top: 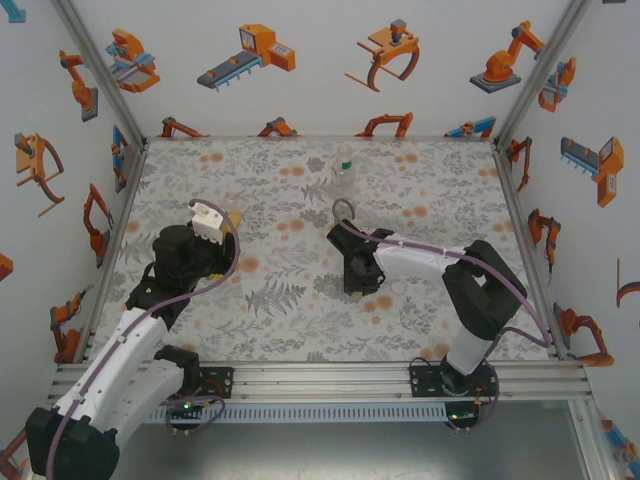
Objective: Screw on the bottle caps
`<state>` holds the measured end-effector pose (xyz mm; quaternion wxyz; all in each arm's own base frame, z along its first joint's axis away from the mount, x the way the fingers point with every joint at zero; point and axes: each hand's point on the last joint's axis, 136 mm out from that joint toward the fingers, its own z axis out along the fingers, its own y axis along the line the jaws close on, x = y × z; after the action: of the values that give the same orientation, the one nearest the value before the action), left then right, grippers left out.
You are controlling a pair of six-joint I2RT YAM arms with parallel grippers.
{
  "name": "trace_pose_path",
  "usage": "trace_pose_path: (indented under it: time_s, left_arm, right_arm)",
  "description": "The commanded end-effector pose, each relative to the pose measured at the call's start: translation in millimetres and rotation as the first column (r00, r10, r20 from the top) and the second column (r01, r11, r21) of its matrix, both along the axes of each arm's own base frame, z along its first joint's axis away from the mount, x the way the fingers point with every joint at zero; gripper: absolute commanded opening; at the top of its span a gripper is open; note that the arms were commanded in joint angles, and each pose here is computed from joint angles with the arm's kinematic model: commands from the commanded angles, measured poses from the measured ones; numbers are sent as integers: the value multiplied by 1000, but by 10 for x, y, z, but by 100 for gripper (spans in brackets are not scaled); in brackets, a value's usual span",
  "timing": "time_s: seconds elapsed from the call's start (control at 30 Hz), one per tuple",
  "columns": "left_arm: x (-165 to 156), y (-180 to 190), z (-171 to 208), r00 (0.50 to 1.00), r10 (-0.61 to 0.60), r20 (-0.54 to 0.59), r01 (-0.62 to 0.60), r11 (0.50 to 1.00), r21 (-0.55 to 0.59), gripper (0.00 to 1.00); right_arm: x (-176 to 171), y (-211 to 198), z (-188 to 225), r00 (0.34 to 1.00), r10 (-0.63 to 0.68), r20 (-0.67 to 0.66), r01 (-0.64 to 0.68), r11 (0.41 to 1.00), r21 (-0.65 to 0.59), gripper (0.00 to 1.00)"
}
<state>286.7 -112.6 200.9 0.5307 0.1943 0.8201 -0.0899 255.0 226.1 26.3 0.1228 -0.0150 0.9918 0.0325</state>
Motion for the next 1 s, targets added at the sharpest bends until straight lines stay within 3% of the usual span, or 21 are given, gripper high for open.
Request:
trace_pose_path:
  time_s: [0.0,0.3,0.6,0.8,0.97]
  left_arm:
    - [5,-32,75,1000,-21,21,21,1000,7,2]
    - [-70,-197,16,992,-122,-40,122,993,1,0]
    - [-231,-481,40,958,-275,-82,272,961,-37,0]
    - [-423,-779,155,906,-418,-73,412,908,-79,0]
    - [-751,-1115,249,812,-579,-72,578,815,-30,0]
  right_arm:
    - [-13,-18,-3,1000,10,-8,-10,999,-32,34]
    - [-17,-39,240,997,60,47,-60,998,-5,32]
    - [-64,20,849,967,188,170,-205,975,89,25]
    - [-107,87,1368,904,297,307,-351,926,138,23]
    - [-239,178,1835,795,393,462,-518,836,181,21]
